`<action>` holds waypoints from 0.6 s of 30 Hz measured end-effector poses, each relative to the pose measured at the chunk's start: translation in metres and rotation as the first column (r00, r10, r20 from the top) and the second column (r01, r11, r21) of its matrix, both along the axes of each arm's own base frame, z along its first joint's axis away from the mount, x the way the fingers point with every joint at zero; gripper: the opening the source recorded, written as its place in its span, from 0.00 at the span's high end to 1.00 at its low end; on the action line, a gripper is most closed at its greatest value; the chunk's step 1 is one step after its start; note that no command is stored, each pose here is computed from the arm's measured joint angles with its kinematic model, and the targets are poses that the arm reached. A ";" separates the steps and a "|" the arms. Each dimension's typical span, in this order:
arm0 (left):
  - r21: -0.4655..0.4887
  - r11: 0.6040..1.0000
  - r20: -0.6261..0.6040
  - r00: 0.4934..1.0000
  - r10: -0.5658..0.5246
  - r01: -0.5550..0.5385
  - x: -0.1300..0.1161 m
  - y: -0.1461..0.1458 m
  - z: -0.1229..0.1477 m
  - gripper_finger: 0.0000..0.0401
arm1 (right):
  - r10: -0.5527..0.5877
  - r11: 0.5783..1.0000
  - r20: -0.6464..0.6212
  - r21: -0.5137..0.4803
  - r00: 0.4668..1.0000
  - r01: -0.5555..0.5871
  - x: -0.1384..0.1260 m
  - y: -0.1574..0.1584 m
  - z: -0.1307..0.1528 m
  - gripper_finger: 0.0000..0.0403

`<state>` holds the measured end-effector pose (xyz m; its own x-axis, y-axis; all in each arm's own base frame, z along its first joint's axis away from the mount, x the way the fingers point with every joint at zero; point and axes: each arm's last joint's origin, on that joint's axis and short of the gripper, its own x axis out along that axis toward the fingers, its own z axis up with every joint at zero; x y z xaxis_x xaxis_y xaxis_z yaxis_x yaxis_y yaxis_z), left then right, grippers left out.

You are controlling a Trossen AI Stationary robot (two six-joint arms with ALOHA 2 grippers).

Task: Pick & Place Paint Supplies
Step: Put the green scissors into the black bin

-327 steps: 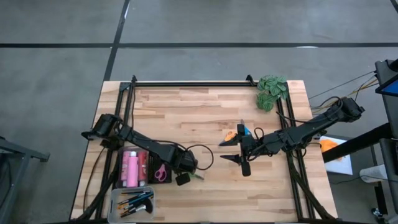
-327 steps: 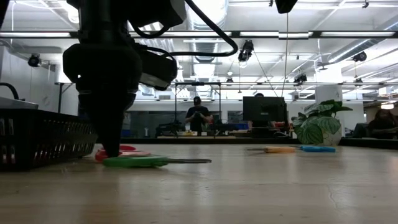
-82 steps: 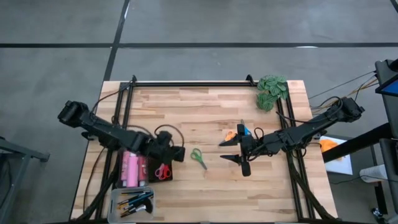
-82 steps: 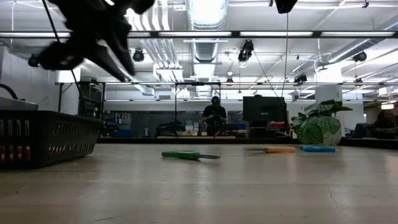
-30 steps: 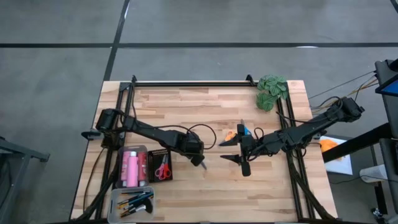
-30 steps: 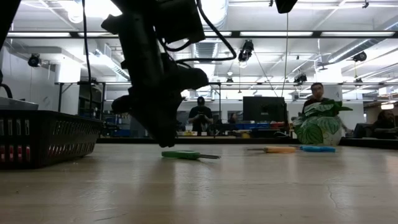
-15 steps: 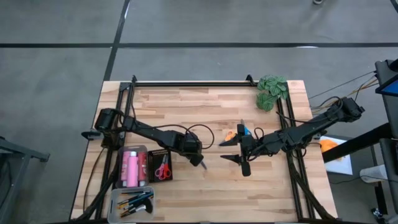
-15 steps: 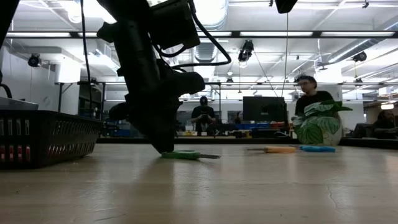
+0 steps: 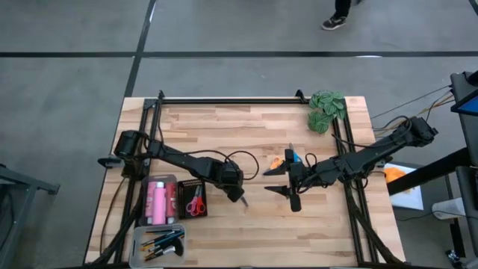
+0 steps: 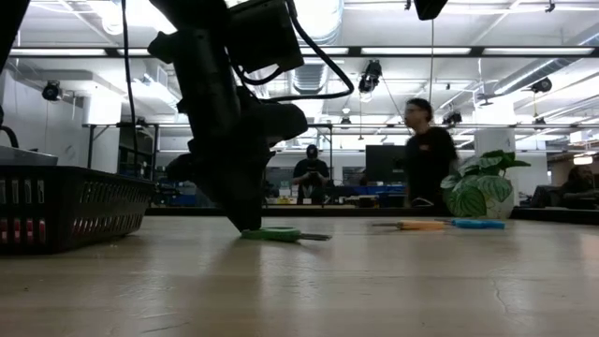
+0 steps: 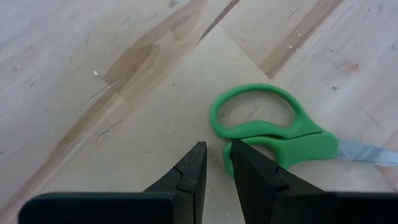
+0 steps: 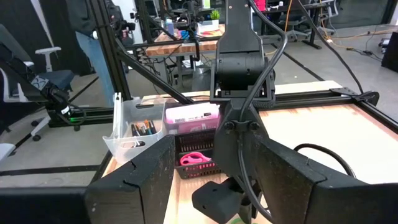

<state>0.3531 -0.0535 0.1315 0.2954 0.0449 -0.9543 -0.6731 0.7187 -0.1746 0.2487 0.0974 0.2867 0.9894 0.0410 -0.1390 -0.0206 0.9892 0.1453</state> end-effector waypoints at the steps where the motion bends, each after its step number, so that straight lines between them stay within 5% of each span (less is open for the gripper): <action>1: -0.006 1.000 -0.003 1.000 -0.003 0.003 0.000 0.000 0.000 0.80 | 0.000 1.000 0.000 0.000 1.000 0.000 0.000 0.000 0.000 0.48; 18: -0.113 0.993 -0.114 0.992 -0.059 0.046 -0.014 -0.007 0.006 0.80 | 0.000 1.000 0.000 0.000 1.000 0.000 0.000 0.000 0.000 0.48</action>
<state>0.3393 -0.0600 0.1380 0.1804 -0.0751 -0.9807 -0.6557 0.7340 -0.1768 0.2487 0.0974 0.2867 0.9894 0.0409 -0.1390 -0.0205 0.9892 0.1453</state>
